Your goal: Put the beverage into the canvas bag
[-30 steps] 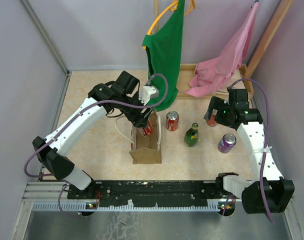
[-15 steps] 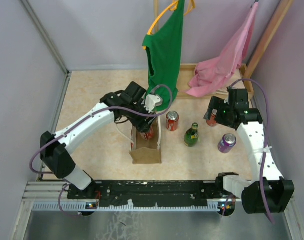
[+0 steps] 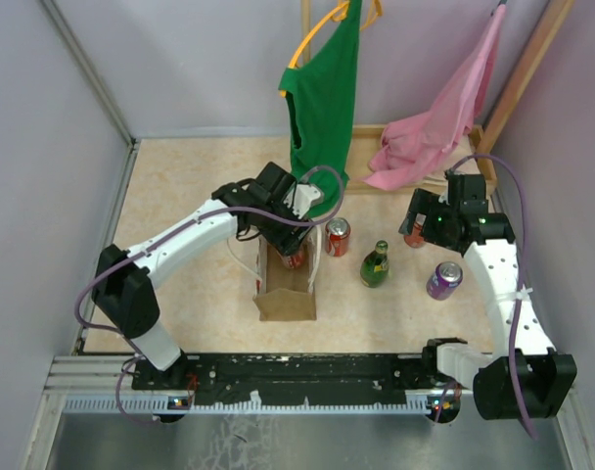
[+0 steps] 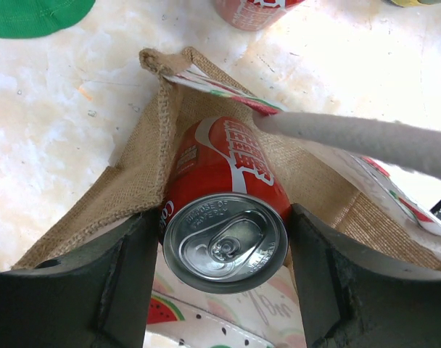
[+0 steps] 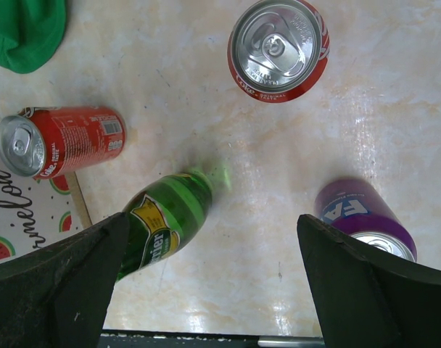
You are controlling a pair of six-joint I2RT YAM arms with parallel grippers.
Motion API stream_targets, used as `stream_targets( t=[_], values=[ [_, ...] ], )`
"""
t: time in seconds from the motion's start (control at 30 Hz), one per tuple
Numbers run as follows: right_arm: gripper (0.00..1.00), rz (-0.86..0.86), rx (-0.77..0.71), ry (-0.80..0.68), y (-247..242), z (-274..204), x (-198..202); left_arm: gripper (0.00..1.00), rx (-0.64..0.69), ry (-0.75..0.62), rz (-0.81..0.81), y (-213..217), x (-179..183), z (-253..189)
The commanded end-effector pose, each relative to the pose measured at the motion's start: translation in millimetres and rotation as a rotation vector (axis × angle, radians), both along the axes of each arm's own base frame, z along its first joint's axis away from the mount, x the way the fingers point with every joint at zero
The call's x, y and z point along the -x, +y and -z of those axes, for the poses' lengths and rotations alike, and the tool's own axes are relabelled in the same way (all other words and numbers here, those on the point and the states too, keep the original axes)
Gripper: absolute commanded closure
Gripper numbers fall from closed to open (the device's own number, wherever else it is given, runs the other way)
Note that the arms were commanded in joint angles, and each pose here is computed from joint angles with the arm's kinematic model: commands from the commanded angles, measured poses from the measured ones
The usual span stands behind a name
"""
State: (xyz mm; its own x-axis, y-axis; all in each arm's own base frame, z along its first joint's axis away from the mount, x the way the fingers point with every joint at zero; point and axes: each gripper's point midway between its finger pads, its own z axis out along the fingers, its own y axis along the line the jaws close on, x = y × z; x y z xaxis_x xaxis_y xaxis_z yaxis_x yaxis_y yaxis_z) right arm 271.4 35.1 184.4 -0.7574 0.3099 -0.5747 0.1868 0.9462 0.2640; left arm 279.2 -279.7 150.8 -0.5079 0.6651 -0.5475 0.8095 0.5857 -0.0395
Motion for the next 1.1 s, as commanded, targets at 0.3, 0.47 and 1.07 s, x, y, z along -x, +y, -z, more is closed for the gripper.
stream_targets(
  t=[0.3, 0.47, 1.07],
  values=[
    [0.02, -0.045, -0.009, -0.069, 6, -20, -2, 1.00, 0.013, -0.058, -0.050, -9, -18, 12],
    [0.07, -0.113, -0.062, -0.134, 20, -45, -8, 1.00, 0.005, -0.055, -0.066, -8, -20, 17],
    [0.06, -0.101, -0.077, -0.108, 21, -34, -4, 1.00, 0.052, -0.044, -0.120, -19, -27, 22]
  ],
)
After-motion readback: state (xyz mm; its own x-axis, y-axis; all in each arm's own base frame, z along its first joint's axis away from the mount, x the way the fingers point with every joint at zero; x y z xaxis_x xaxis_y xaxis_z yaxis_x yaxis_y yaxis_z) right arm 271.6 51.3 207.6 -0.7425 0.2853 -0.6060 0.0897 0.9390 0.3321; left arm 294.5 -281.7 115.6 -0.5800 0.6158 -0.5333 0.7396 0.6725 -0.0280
